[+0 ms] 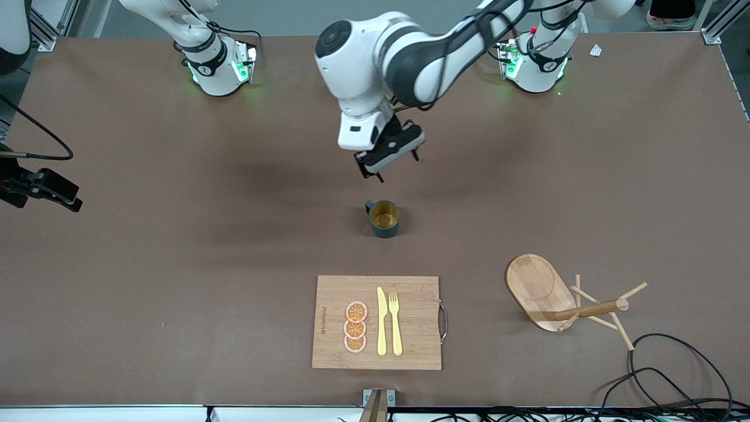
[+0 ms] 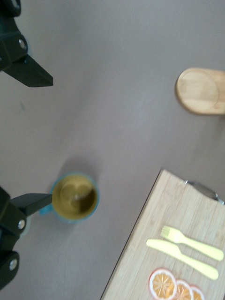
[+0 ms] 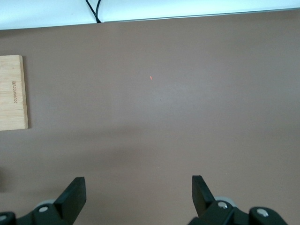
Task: Pass cup and hang on rack
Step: 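Lower the left gripper over the teal mug's handle, then close the left gripper on the mug handle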
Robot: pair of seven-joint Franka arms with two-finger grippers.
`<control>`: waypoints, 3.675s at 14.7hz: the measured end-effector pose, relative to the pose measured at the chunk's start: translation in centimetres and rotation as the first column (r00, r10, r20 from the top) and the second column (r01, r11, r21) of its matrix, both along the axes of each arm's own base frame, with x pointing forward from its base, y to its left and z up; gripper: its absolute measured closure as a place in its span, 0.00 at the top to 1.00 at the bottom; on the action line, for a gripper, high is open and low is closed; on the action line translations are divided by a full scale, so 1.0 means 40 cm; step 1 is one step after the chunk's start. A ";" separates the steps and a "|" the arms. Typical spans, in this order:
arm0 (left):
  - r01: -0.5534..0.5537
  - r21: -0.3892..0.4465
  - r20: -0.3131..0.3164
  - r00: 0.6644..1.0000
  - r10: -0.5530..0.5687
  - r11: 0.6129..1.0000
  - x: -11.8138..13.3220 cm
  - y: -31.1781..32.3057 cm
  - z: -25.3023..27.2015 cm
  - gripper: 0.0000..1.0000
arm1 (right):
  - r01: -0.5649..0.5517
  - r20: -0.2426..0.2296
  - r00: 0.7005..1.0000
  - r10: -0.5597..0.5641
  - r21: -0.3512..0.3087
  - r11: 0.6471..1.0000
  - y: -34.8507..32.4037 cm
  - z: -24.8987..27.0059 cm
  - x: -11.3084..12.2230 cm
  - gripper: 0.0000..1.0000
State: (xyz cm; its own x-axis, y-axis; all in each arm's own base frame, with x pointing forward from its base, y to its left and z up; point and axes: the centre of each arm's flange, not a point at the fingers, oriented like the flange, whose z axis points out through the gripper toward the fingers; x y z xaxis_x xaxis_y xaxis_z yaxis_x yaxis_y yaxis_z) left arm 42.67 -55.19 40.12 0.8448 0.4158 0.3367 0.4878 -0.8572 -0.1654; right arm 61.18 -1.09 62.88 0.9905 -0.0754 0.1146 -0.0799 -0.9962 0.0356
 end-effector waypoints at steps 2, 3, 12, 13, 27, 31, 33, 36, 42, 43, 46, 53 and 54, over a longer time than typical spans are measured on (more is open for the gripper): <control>-0.018 0.016 0.042 0.999 0.018 1.000 -0.038 -0.057 -0.087 1.00 | 0.003 -0.004 1.000 -0.003 -0.001 1.000 -0.008 -0.001 -0.010 1.00; -0.037 0.024 0.068 0.997 0.035 0.999 -0.058 -0.082 -0.132 1.00 | 0.005 -0.005 1.000 -0.005 -0.001 1.000 -0.013 -0.001 -0.015 1.00; -0.145 0.017 0.301 0.944 0.133 0.989 -0.152 -0.199 -0.416 0.93 | -0.004 -0.003 1.000 0.004 0.000 1.000 -0.005 0.003 -0.027 1.00; -0.148 0.023 0.322 0.937 0.133 0.989 -0.151 -0.198 -0.438 0.93 | -0.005 -0.004 1.000 0.005 0.000 1.000 -0.004 0.003 -0.027 1.00; -0.159 -0.006 0.517 0.845 0.139 0.987 -0.174 -0.205 -0.631 0.78 | -0.001 0.000 1.000 0.001 0.000 1.000 -0.009 0.007 -0.030 1.00; -0.134 0.009 0.535 0.838 0.108 0.991 -0.180 -0.207 -0.643 0.73 | -0.021 0.006 1.000 0.021 -0.003 1.000 -0.006 0.016 -0.032 1.00; -0.125 0.017 0.539 0.837 0.097 0.992 -0.188 -0.209 -0.654 0.72 | -0.021 0.016 1.000 0.021 -0.003 1.000 -0.006 0.029 -0.034 1.00; -0.126 0.023 0.545 0.833 0.093 0.992 -0.183 -0.204 -0.663 0.72 | -0.021 0.019 1.000 0.021 -0.003 1.000 -0.006 0.033 -0.036 1.00; -0.132 0.032 0.558 0.824 0.092 0.991 -0.164 -0.192 -0.665 0.70 | -0.021 0.019 1.000 0.021 -0.003 1.000 -0.006 0.033 -0.036 1.00; -0.134 0.033 0.560 0.823 0.092 0.990 -0.160 -0.190 -0.666 0.70 | -0.021 0.019 1.000 0.021 -0.003 1.000 -0.006 0.033 -0.036 1.00; -0.136 0.035 0.563 0.821 0.093 0.990 -0.156 -0.187 -0.666 0.67 | -0.020 0.019 1.000 0.020 -0.003 1.000 -0.007 0.033 -0.036 1.00; -0.137 0.039 0.563 0.822 0.091 0.990 -0.155 -0.184 -0.673 0.47 | -0.020 0.020 1.000 0.020 -0.003 1.000 -0.007 0.034 -0.036 1.00; -0.137 0.040 0.563 0.822 0.091 0.990 -0.155 -0.184 -0.675 0.41 | -0.020 0.020 1.000 0.021 -0.003 1.000 -0.007 0.034 -0.036 1.00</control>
